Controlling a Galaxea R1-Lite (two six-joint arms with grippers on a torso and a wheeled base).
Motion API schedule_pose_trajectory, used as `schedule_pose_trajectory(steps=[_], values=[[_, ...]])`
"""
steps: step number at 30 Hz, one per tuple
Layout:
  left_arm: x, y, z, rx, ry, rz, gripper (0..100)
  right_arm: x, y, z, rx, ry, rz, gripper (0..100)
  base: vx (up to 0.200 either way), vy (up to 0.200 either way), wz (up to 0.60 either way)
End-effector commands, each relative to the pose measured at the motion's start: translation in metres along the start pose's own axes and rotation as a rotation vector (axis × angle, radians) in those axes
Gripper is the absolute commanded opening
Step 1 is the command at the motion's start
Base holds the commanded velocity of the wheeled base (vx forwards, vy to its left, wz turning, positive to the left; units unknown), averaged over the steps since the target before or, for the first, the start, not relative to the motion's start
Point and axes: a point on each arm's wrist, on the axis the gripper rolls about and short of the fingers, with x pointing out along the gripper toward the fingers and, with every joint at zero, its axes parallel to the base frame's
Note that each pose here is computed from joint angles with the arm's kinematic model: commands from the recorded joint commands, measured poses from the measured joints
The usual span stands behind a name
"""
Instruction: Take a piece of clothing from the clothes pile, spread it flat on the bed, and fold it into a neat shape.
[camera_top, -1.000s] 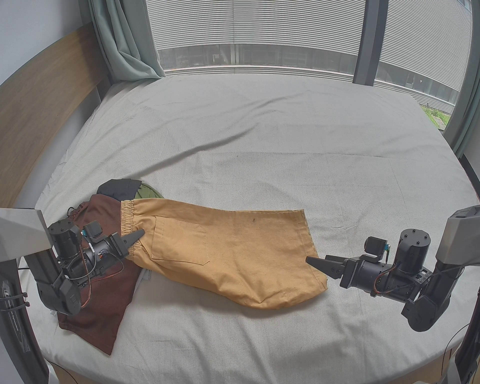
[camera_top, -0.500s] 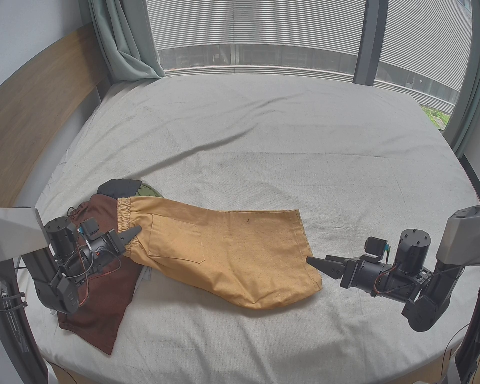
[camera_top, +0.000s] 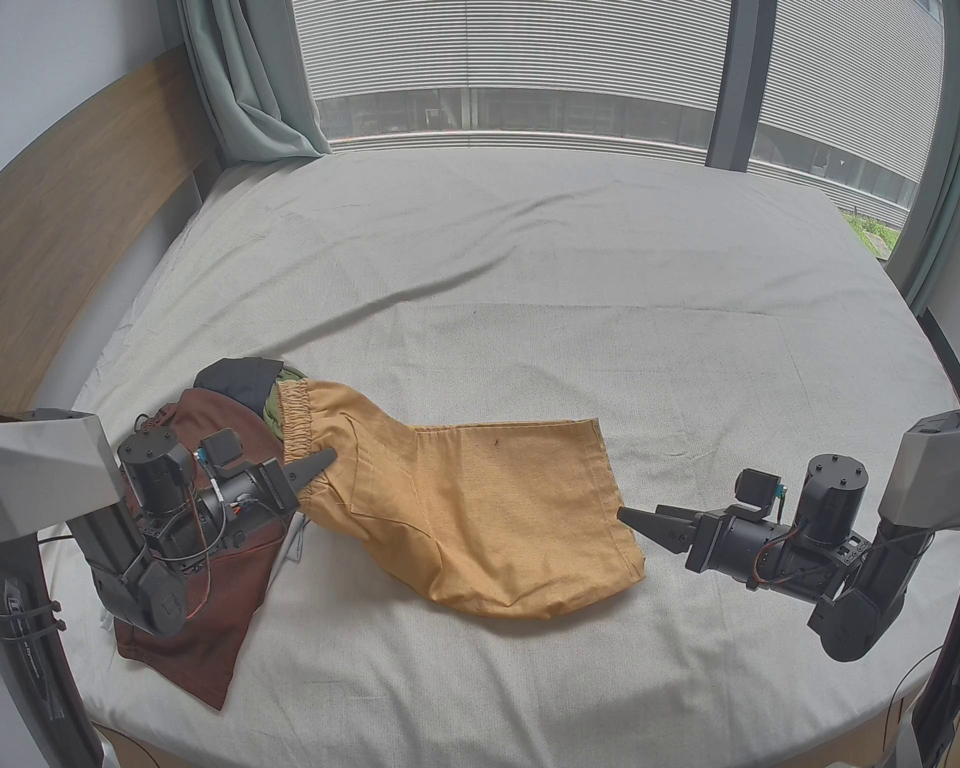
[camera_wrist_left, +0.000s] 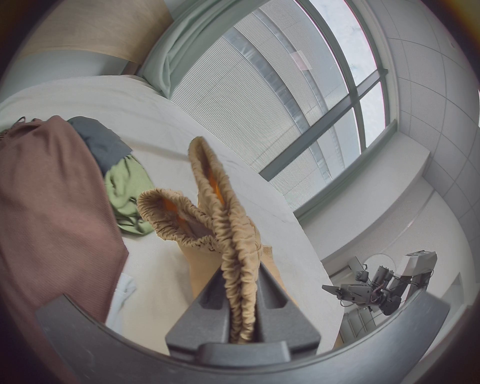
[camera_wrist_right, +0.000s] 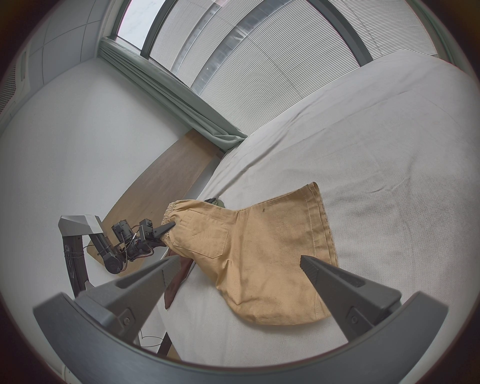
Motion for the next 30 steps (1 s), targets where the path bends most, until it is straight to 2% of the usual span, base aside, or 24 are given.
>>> schedule_pose_trajectory(steps=[1,9,30], values=[[0.012,-0.013,-0.005,0.013,0.005,-0.033,0,-0.001,0.002,0.002,-0.005,-0.008,0.006,100,0.000,0.000,0.00],[0.032,-0.033,-0.019,0.022,0.013,-0.055,0,-0.001,0.004,0.002,-0.007,-0.008,0.011,100,0.000,0.000,0.00],[0.062,-0.051,-0.040,0.023,0.074,-0.139,0,-0.001,0.004,0.002,-0.007,-0.008,0.011,100,0.000,0.000,0.00]])
